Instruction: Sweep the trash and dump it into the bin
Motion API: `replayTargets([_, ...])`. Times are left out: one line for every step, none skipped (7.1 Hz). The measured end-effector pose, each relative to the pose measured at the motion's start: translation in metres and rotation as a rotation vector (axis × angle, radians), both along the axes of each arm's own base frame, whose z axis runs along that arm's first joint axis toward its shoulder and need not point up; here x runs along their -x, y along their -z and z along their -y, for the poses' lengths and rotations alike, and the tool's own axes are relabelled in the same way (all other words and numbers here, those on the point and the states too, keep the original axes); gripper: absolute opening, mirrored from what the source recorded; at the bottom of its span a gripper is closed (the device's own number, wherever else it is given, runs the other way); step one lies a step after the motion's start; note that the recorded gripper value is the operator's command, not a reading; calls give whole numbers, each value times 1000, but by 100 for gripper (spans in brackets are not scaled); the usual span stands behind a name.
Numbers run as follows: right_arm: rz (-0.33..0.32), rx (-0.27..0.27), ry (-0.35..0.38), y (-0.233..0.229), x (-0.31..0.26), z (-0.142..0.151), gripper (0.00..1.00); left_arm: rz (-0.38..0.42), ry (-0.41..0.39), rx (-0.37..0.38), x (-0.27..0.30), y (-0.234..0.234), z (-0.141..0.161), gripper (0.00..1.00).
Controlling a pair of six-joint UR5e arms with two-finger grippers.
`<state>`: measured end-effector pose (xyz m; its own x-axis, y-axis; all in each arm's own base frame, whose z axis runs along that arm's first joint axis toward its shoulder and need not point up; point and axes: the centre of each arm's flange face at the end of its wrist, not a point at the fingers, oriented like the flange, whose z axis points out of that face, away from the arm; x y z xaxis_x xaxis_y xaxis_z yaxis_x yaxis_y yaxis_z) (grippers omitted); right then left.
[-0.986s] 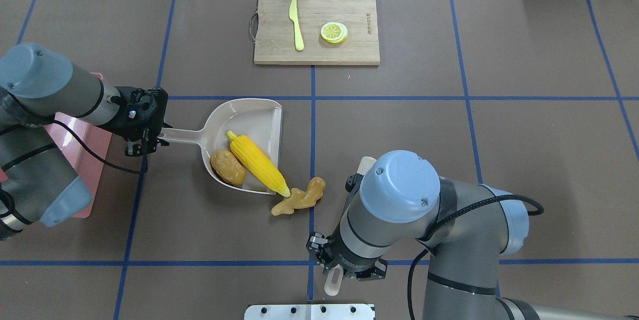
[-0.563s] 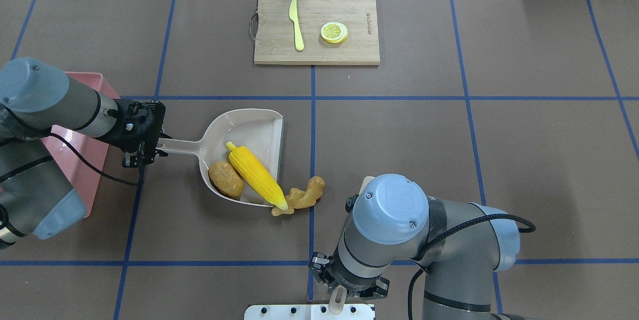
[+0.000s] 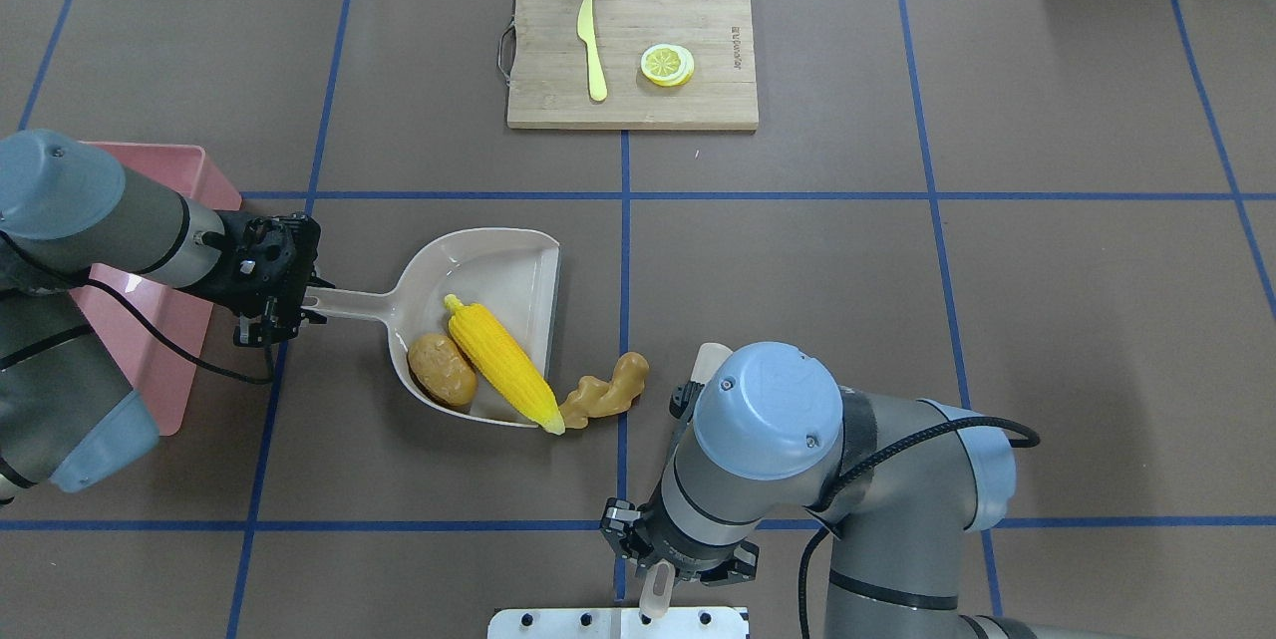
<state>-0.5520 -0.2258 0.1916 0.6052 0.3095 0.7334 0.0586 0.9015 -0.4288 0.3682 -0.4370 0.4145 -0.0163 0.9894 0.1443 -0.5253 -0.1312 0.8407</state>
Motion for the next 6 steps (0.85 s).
replayTargets([22,-9,-3,1,10,4,0,1,0,1,2,-3,-2,0])
replayTargets([34,-15,-8,0,21,9,0,4,-1,3,4,-7,-4,0])
replayTargets([42,-22,-15,-2,30,13,0,5,-2,2,6,-8,-6,0])
replayTargets([51,-28,-24,-2,37,19,0,1,-2,-2,8,-5,-9,0])
replayTargets([64,-34,-33,-2,43,25,0,-4,-3,-8,10,-1,-11,0])
replayTargets([85,-40,-41,-2,50,31,0,-8,-4,-11,12,3,-13,0])
